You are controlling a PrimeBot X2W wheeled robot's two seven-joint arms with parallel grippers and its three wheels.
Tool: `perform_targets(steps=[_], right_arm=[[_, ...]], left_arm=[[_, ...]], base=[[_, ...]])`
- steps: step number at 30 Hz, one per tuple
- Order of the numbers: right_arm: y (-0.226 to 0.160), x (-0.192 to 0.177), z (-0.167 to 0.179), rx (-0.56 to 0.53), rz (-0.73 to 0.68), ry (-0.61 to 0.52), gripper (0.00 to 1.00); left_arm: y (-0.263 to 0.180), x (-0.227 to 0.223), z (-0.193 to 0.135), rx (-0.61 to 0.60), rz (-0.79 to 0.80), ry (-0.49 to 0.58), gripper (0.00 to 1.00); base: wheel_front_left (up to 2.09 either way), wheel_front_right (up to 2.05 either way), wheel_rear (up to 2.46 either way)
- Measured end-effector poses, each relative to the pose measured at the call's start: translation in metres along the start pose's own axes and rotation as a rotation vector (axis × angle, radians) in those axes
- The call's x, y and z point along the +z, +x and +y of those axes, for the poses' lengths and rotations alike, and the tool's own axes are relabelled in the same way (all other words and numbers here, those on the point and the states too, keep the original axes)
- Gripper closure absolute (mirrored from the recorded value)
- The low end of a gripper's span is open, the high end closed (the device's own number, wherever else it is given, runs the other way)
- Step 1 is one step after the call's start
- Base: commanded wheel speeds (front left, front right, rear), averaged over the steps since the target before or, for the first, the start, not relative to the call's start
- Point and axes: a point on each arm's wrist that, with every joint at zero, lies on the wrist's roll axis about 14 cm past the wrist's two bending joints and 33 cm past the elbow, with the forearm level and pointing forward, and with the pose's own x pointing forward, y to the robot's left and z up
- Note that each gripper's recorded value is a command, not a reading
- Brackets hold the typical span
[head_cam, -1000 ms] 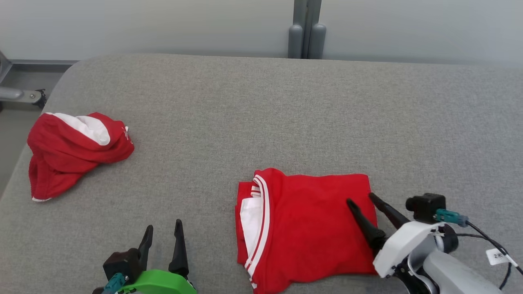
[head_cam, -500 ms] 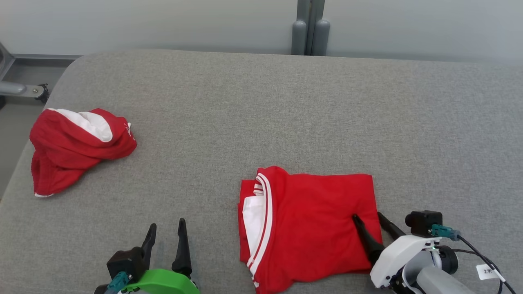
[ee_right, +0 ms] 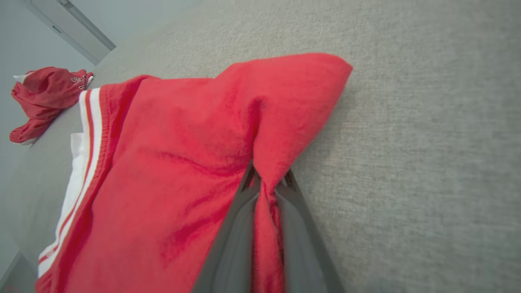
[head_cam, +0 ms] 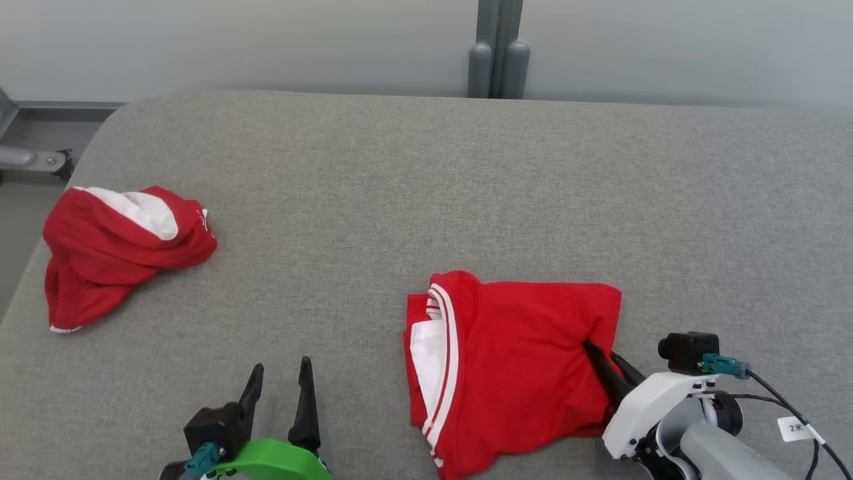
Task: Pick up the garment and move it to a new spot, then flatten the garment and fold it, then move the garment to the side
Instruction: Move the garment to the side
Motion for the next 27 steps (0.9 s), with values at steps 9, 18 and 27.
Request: perform_targets(steps=[9,18,27], right_arm=[[-0.031,0.013,-0.04,-0.131,-0.063,0.009,1.0],[-0.086,0.014,-0.082,-0.301,-0.128,0.06,1.0],[-0.139,0.011,-0.106,-0.434,-0.191,0.093,1.0]], left_arm=[[0.015,-0.002,-0.048,-0.157,0.01,0.042,0.0],[0.029,-0.012,-0.122,-0.386,0.044,0.062,0.0],[0.034,-0.021,-0.211,-0.646,0.067,0.068,0.0]], base=[[0.0,0.0,0.0],[0.0,0.0,0.0],[0.0,0.0,0.0]])
